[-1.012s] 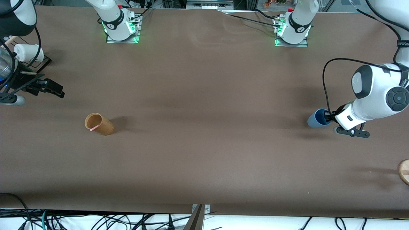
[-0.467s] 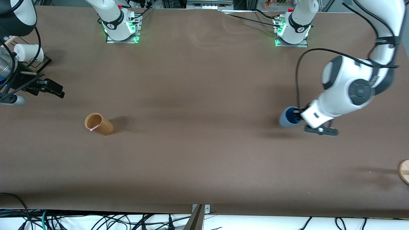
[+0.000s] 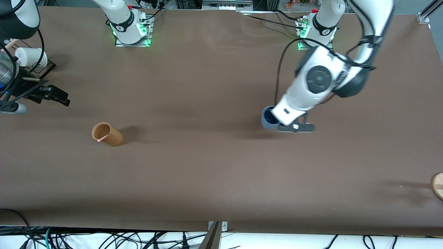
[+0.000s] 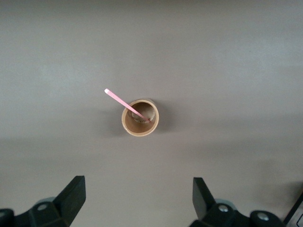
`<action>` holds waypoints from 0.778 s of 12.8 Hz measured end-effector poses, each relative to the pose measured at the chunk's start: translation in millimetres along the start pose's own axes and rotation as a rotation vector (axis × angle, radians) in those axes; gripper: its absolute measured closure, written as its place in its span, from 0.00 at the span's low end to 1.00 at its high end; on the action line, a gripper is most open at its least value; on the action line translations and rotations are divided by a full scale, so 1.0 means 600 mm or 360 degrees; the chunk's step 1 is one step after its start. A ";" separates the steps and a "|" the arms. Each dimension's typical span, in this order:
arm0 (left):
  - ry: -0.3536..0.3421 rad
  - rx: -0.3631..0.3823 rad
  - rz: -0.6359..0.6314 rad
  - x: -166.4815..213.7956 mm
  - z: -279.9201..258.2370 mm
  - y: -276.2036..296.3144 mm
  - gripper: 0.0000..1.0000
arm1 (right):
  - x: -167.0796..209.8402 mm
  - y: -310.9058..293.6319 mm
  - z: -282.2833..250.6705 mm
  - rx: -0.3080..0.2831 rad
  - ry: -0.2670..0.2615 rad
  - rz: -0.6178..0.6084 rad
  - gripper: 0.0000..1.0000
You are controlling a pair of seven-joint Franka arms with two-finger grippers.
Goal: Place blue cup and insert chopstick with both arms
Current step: 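Carry the blue cup with the left gripper toward the table middle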
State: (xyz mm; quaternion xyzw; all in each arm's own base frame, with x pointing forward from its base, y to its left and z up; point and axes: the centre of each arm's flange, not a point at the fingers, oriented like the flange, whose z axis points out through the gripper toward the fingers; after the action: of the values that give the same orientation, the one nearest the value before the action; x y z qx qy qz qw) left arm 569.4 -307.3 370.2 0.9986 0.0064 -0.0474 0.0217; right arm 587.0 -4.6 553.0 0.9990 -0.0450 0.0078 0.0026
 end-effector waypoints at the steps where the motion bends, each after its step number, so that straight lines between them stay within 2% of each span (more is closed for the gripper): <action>1: -0.0002 -0.0008 0.0002 -0.009 0.006 0.038 0.95 | 0.000 0.000 0.000 0.0000 0.0000 0.0000 0.00; 5: -0.0023 -0.0044 -0.0064 -0.042 0.041 0.177 0.95 | 0.000 0.000 0.000 0.0000 0.0000 0.0000 0.00; 10: -0.0004 -0.0034 -0.0135 -0.046 0.091 0.272 0.95 | 0.000 0.000 0.000 0.0000 0.0000 0.0000 0.00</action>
State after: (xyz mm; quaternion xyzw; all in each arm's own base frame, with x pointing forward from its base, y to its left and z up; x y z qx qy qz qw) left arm 539.1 -472.9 325.6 0.9971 0.0491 -0.0495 0.0303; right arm 587.0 -4.6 553.1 0.9990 -0.0449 0.0078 0.0026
